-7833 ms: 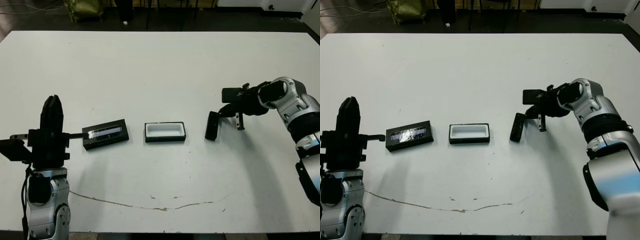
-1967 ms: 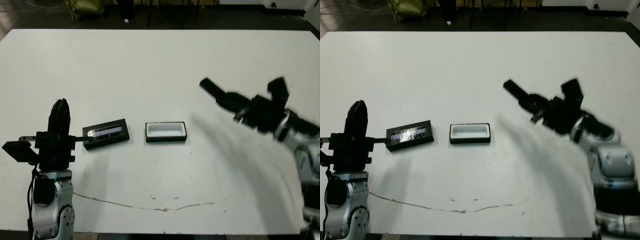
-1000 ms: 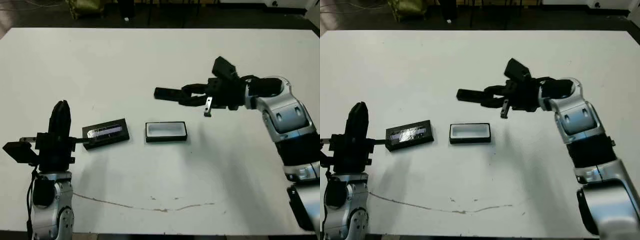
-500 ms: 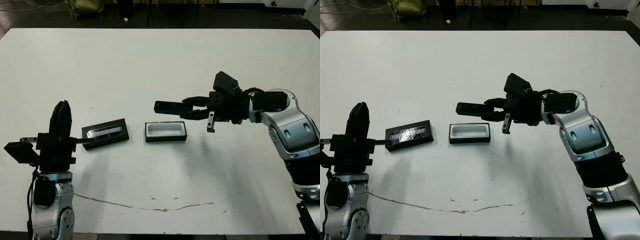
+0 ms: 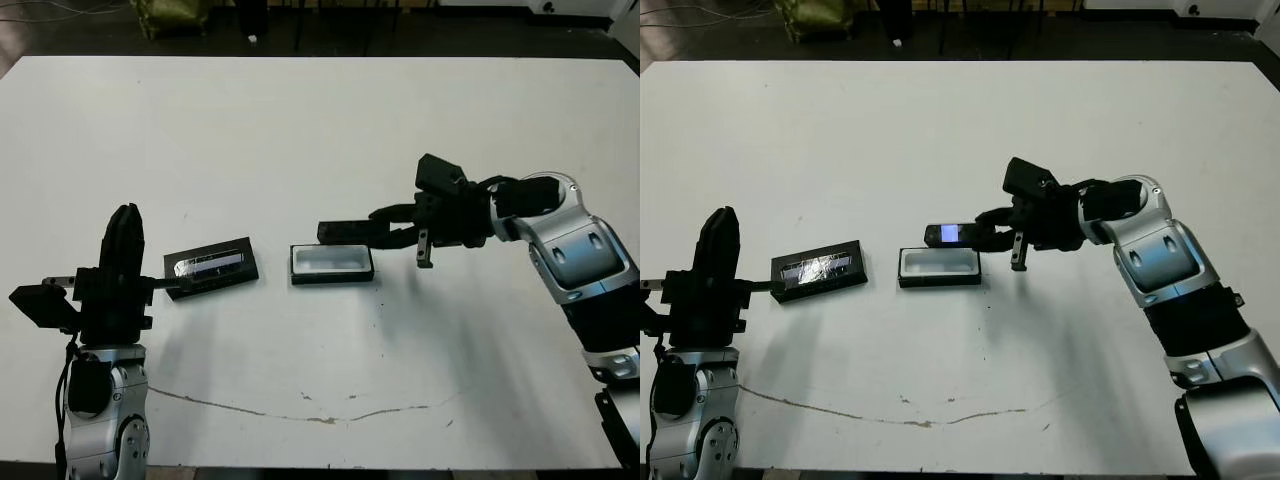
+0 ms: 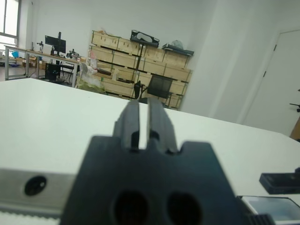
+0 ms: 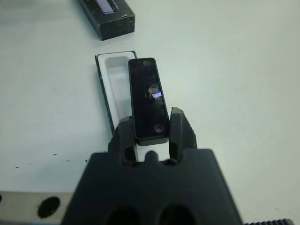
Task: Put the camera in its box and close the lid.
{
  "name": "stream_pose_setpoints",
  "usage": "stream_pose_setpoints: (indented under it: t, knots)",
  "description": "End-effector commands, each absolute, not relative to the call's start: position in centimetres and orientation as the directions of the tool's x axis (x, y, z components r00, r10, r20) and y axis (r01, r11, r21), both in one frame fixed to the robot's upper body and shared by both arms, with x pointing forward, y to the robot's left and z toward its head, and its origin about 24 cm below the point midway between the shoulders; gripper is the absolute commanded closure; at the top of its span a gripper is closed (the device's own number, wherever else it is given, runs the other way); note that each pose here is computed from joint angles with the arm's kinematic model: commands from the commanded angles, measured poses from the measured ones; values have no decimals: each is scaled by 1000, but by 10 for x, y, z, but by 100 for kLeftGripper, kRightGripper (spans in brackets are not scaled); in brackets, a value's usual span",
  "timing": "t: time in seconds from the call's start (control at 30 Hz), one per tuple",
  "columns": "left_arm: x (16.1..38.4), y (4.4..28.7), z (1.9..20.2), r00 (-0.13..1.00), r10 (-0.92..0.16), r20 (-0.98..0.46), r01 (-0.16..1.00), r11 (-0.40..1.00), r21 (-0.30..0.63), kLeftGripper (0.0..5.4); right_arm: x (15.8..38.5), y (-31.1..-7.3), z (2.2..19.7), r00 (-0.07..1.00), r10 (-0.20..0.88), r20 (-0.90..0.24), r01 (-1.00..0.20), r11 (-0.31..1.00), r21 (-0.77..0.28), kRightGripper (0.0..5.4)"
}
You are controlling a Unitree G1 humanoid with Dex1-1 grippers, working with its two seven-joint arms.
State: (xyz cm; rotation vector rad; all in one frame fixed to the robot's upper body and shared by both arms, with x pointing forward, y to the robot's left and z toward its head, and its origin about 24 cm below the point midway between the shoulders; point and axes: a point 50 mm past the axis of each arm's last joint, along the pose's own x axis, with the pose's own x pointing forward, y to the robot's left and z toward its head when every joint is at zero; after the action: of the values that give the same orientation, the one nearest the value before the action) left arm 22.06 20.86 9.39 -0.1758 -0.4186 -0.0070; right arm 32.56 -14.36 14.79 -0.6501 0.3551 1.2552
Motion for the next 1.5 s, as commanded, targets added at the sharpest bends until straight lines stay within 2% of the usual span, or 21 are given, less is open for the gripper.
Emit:
stream_pose_setpoints:
  t: [0.03,0.37,0.73,1.0,1.5]
  knots:
    - [219,211,89,928,45,369,19,986,-169,540,326,-140,146,259,761,-595,-956,115,-269,530]
    - [218,209,89,927,44,372,20,986,-165,540,330,-139,143,194,800,-568,-971,72,-230,530]
    - [219,209,88,928,38,371,24,986,-163,540,336,-138,139,190,805,-562,-978,105,-180,530]
    - [218,208,89,931,47,362,13,987,-163,540,337,-134,140,204,811,-548,-976,123,-181,530]
    - [218,208,88,932,45,360,18,985,-170,540,335,-130,139,179,795,-580,-976,71,-205,530]
